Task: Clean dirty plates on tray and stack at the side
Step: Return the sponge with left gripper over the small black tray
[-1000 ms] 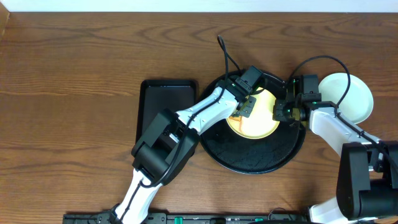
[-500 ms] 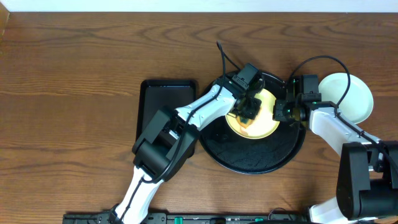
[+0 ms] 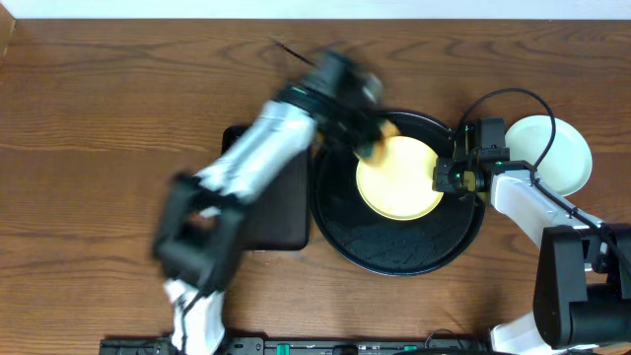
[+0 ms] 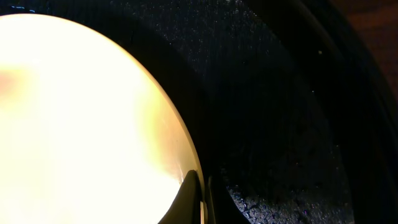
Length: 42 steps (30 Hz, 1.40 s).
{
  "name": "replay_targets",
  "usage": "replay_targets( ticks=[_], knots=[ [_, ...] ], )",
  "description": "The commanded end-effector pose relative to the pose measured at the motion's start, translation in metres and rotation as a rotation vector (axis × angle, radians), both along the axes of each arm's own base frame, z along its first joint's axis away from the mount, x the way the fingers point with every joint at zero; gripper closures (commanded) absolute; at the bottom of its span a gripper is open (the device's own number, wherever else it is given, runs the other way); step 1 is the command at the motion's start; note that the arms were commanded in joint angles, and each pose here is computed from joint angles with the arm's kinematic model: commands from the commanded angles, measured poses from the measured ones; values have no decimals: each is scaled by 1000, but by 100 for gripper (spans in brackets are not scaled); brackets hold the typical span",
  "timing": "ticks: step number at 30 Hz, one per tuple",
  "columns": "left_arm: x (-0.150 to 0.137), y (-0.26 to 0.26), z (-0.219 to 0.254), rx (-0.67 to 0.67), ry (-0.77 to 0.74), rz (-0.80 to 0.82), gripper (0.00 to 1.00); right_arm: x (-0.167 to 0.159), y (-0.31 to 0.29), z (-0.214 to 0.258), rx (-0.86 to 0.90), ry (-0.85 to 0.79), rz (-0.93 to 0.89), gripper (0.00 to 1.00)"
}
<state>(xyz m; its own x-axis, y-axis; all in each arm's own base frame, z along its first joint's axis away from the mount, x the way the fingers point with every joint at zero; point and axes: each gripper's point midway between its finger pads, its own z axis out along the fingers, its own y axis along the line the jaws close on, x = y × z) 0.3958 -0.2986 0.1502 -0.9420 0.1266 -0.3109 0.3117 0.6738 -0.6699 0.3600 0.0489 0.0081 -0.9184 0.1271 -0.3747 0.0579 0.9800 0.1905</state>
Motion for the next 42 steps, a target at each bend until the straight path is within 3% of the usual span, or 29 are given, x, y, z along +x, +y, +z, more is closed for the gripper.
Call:
replay_targets(
  ticks=[1, 4, 6, 9, 17, 20, 24, 26, 28, 31, 39, 42],
  knots=[
    [15, 55, 71, 4, -108, 145, 92, -2, 0, -4, -6, 9, 0, 98],
    [16, 122, 53, 216, -51, 320, 92, -2, 0, -4, -5, 9, 1, 97],
    [5, 171, 26, 428, 19, 406, 92, -2, 1, -4, 1, 9, 4, 95],
    [-11, 197, -3, 570, 90, 433, 92, -2, 1, -4, 1, 9, 4, 95],
    [-36, 214, -88, 669, 146, 432, 92, -2, 1, -4, 1, 11, 4, 92],
    [-38, 220, -108, 694, 122, 448, 92, -4, 1, -5, 0, 22, 3, 85],
    [-40, 220, -122, 686, 107, 451, 92, -5, 1, -5, 0, 25, 3, 83],
    [-41, 220, -127, 684, 103, 452, 76, -5, 1, -6, 0, 26, 3, 82],
    [-43, 220, -131, 685, 104, 452, 44, -7, 1, -6, -1, 31, 3, 79],
    [-45, 221, -132, 688, 109, 450, 25, -10, 1, -7, -2, 44, 3, 79],
    [-46, 221, -132, 688, 110, 449, 18, -16, 0, -16, -1, 46, 3, 81],
    [-45, 221, -132, 689, 110, 450, 18, -14, 0, -16, -1, 37, 3, 95]
  ],
)
